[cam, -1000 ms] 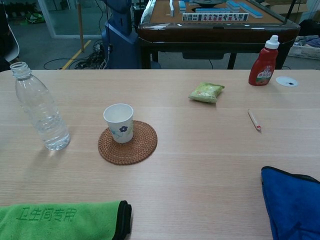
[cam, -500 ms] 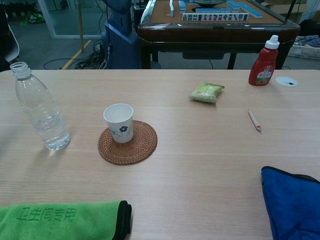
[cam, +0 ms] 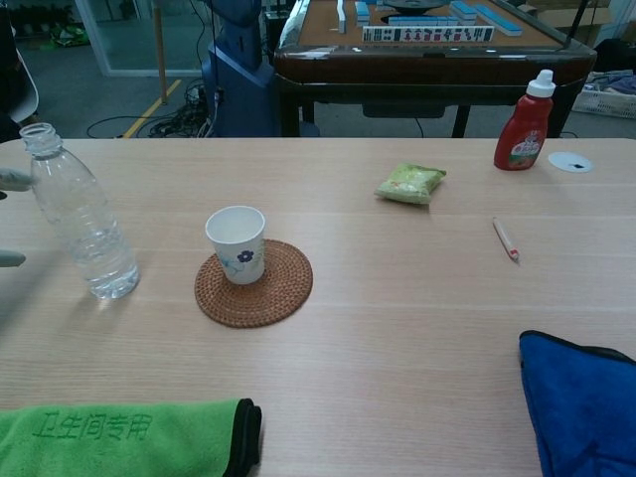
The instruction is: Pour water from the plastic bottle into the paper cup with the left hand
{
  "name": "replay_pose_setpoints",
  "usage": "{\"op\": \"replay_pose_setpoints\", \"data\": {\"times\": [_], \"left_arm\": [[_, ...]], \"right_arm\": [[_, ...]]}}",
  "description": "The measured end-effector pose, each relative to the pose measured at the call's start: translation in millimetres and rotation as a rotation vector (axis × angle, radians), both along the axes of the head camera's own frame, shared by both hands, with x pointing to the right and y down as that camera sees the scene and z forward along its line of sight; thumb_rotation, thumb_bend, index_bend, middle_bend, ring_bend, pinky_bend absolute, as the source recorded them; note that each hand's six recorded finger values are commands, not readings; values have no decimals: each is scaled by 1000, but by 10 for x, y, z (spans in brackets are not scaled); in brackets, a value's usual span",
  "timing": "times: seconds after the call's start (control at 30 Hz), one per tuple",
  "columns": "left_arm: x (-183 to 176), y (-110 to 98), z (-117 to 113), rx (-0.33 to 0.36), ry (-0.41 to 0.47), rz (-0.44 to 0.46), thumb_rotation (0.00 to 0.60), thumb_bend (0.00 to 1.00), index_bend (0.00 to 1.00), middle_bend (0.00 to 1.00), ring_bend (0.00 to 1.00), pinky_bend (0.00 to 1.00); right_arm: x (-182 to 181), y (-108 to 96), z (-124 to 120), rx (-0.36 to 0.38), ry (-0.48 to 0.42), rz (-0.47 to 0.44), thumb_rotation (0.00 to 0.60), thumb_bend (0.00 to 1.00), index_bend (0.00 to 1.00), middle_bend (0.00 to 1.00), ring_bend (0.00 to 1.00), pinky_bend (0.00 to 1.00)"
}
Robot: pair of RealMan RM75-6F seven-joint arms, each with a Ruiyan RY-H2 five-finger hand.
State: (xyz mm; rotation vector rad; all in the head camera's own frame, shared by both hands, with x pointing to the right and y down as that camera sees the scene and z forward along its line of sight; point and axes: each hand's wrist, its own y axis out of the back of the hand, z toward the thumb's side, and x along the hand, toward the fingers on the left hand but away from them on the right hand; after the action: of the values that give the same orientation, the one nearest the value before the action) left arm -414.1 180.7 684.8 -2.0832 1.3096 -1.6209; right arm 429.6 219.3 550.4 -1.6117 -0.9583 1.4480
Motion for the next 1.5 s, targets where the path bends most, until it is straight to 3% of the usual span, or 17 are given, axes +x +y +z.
{"op": "replay_pose_setpoints", "data": {"times": [0.33, 0.8, 1.17, 1.5], "left_arm": [[252, 16, 96, -86, 180, -77, 600, 20, 0, 0, 0, 133], [538, -94, 294, -73, 206, -73, 600, 20, 0, 0, 0, 133], [633, -107, 429, -68, 236, -136, 600, 20, 1, 0, 0, 133], [636, -138, 534, -61, 263, -191, 600, 20, 140, 93, 57, 133]], "right_arm": [[-1, 2, -2, -1, -2, -1, 600, 348, 118, 202, 209, 466], [13, -2, -42, 7, -10, 3, 600, 348, 118, 202, 209, 466], [29, -2, -83, 17, -18, 8, 600, 349, 118, 202, 209, 466], [42, -4, -96, 18, -18, 11, 600, 349, 132, 210, 209, 467]]}}
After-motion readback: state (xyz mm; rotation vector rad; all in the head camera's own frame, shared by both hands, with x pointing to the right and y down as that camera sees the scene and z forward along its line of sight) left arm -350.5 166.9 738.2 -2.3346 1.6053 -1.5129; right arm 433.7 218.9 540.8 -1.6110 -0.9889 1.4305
